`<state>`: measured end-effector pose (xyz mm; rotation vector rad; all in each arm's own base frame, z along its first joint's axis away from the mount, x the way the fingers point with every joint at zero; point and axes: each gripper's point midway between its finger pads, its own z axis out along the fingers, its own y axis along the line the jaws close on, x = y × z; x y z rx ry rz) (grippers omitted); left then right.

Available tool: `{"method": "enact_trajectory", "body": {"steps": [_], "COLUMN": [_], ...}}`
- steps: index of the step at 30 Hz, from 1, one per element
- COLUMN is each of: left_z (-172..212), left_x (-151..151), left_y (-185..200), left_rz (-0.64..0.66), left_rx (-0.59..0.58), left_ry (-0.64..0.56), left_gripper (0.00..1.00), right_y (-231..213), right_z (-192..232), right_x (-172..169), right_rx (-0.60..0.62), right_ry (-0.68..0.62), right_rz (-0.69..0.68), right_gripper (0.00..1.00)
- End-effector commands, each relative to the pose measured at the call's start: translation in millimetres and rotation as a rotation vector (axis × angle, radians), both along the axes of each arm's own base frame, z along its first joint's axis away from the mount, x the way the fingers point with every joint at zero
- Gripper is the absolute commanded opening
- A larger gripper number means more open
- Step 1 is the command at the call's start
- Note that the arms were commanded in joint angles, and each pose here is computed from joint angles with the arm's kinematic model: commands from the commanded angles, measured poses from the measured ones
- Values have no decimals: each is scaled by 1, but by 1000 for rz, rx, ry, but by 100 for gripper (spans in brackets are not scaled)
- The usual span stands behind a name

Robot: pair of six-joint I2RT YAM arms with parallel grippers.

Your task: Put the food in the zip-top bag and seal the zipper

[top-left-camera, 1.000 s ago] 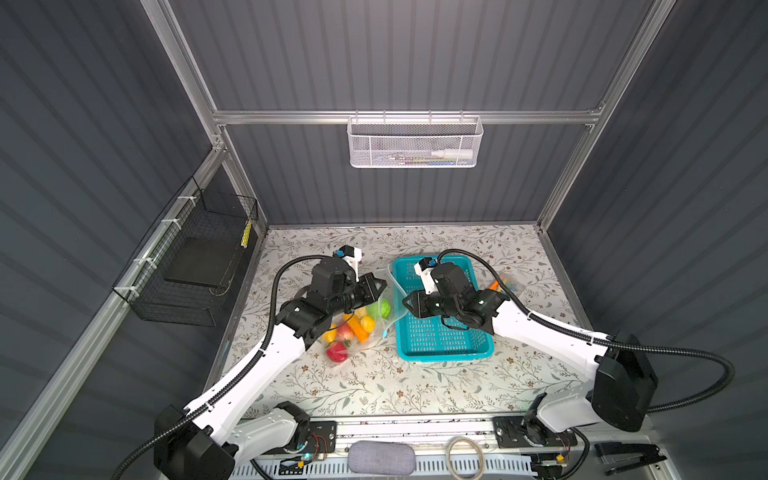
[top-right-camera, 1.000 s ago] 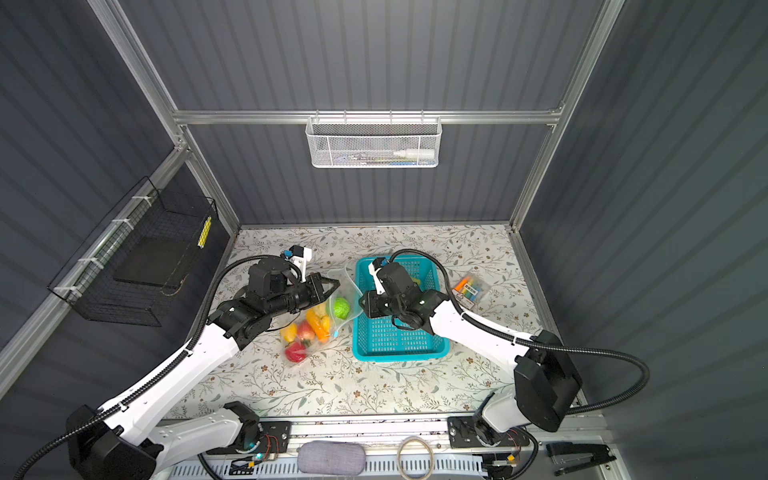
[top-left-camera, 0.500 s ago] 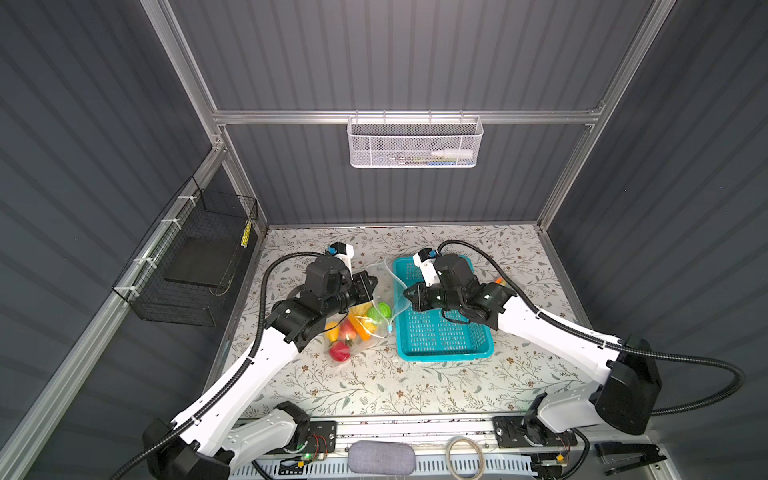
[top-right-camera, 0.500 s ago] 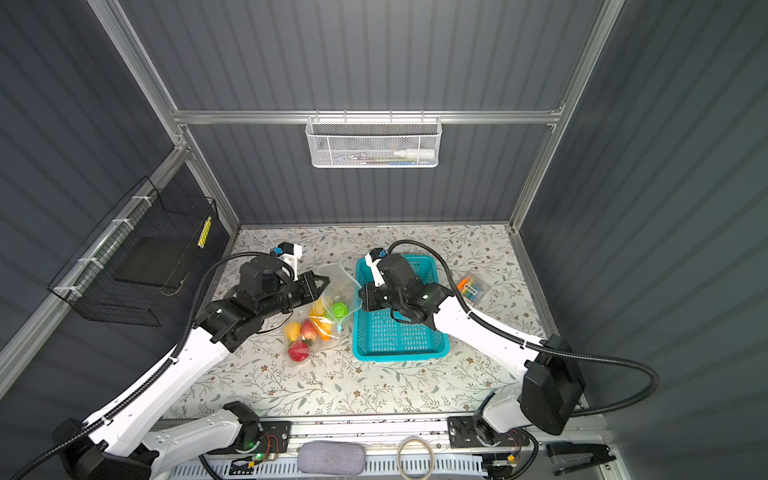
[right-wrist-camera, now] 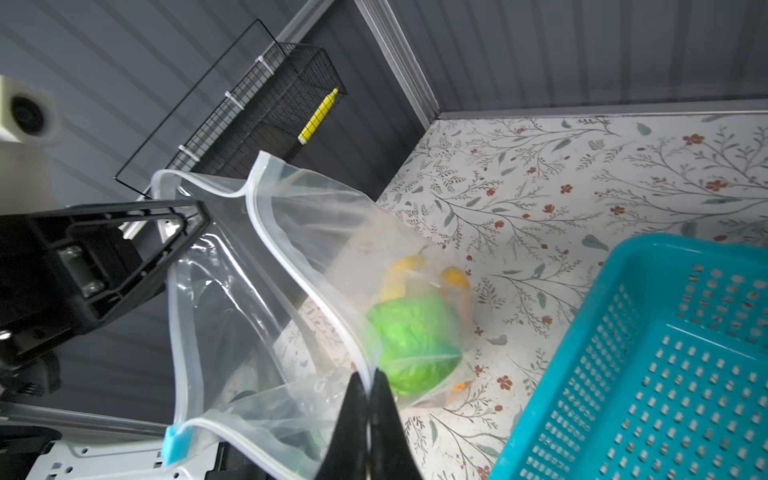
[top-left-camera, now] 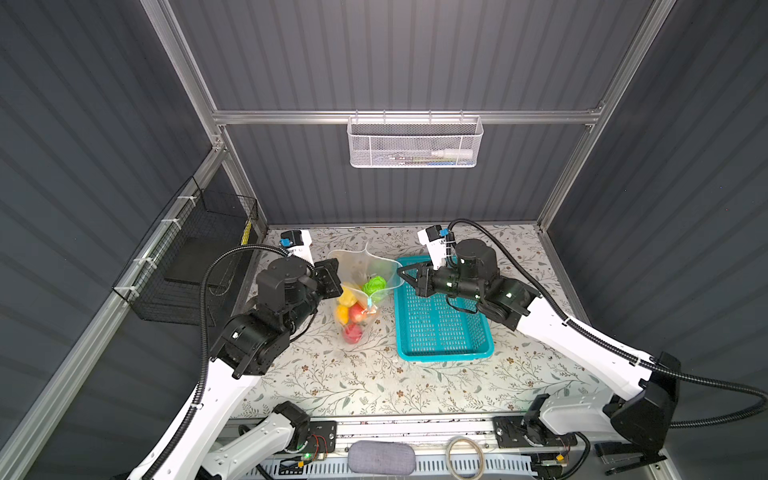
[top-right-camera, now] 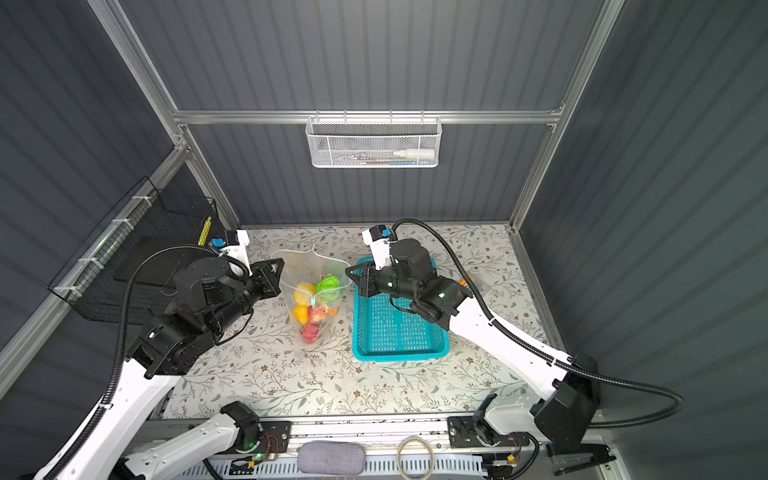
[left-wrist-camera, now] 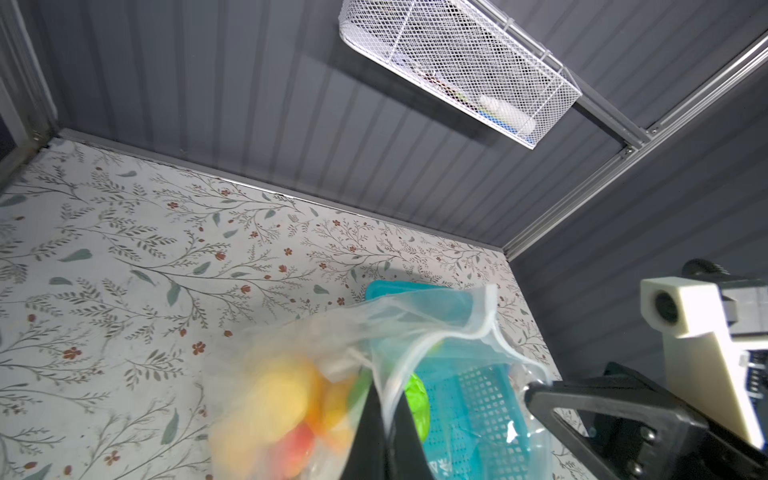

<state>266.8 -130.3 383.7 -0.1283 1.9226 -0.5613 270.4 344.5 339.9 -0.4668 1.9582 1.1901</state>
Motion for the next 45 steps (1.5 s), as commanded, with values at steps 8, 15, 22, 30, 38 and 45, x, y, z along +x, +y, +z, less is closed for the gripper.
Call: {"method": "enact_trajectory", "body": {"steps": [8, 15, 22, 30, 38, 45], "left_z": [-35, -48, -28, -47, -54, -61], "left_x": [9, 12, 7, 16, 16, 16], "left_y": [3, -6, -10, -46, -91, -97], "left_rz": [36, -1, -33, -174, -374, -395], "left_rx": [84, 98, 60, 30, -34, -66], "left_ry": [52, 84, 41, 95, 150, 176], "left_gripper": [0, 0, 0, 0, 0, 0], "right_y": [12, 15, 2, -16, -79, -141], "right_z": [28, -9, -47, -76, -72, -127], "right_x": [-23, -10, 8, 22, 56, 94], "right_rx": [149, 41, -79, -157, -294, -609], "right_ry": [-31, 47, 71, 144, 68, 132], "right_rz": [151, 102, -13, -61, -233, -388], "right_gripper": [0, 0, 0, 28, 66, 77]}}
